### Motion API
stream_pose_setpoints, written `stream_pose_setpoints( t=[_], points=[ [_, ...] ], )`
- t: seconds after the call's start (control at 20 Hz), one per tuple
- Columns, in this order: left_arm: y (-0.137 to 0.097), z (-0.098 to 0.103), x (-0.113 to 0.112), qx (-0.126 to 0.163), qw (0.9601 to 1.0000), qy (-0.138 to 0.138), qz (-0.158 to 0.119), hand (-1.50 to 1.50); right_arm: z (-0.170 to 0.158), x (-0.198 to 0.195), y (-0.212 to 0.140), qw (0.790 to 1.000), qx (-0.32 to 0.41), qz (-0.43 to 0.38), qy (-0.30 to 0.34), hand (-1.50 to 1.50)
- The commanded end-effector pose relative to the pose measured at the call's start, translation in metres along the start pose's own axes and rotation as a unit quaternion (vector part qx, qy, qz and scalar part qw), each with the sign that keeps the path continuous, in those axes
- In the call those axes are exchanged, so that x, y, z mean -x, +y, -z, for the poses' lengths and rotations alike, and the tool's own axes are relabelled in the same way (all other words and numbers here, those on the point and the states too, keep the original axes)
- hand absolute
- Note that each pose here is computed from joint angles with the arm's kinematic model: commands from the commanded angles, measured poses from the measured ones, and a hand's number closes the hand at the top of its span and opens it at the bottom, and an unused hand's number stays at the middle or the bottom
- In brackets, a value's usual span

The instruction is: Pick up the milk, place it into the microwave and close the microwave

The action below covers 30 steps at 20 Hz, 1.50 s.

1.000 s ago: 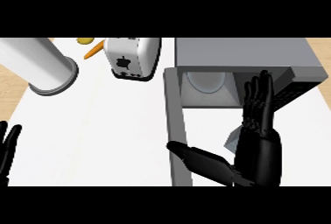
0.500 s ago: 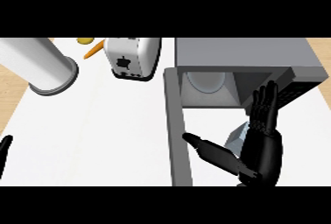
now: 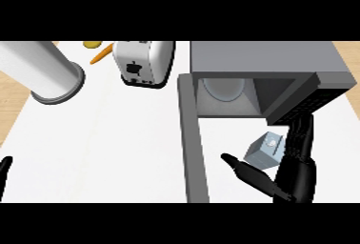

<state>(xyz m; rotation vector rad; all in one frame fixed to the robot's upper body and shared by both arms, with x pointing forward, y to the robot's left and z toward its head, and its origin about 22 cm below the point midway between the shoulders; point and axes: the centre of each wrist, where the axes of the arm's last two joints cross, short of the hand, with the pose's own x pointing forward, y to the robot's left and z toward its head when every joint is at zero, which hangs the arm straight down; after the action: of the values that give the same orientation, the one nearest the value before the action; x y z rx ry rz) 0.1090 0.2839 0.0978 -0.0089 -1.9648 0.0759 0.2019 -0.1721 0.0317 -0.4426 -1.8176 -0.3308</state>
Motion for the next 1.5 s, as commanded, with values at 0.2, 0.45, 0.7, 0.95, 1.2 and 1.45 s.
stream_pose_setpoints(
  t=[0.2, 0.45, 0.7, 0.95, 1.2, 1.45],
  points=[
    [-0.012, -0.002, -0.006, 0.001, 1.0, 0.004, 0.002, -1.5, -0.018, 0.035, -0.046, 1.0, 0.006, -0.007, 0.016, -1.5],
    [0.0, -0.005, -0.004, -0.003, 1.0, -0.006, -0.002, -1.5, -0.014, 0.06, -0.052, 1.0, 0.011, -0.018, 0.018, -1.5],
    [-0.013, -0.005, -0.003, 0.005, 0.9999, -0.002, -0.012, -1.5, -0.01, 0.079, -0.062, 1.0, -0.015, -0.02, 0.008, -1.5],
    [-0.004, -0.016, -0.01, 0.004, 1.0, 0.0, -0.007, -1.5, -0.011, 0.095, -0.051, 0.999, -0.02, -0.036, -0.008, -1.5],
    [-0.003, -0.005, -0.005, 0.005, 1.0, 0.004, -0.005, -1.5, 0.009, 0.123, -0.032, 0.999, 0.001, -0.033, 0.014, -1.5],
    [0.002, -0.015, -0.017, 0.001, 1.0, 0.002, -0.009, -1.5, -0.014, 0.141, -0.077, 0.994, 0.051, -0.088, 0.033, -1.5]
  ],
)
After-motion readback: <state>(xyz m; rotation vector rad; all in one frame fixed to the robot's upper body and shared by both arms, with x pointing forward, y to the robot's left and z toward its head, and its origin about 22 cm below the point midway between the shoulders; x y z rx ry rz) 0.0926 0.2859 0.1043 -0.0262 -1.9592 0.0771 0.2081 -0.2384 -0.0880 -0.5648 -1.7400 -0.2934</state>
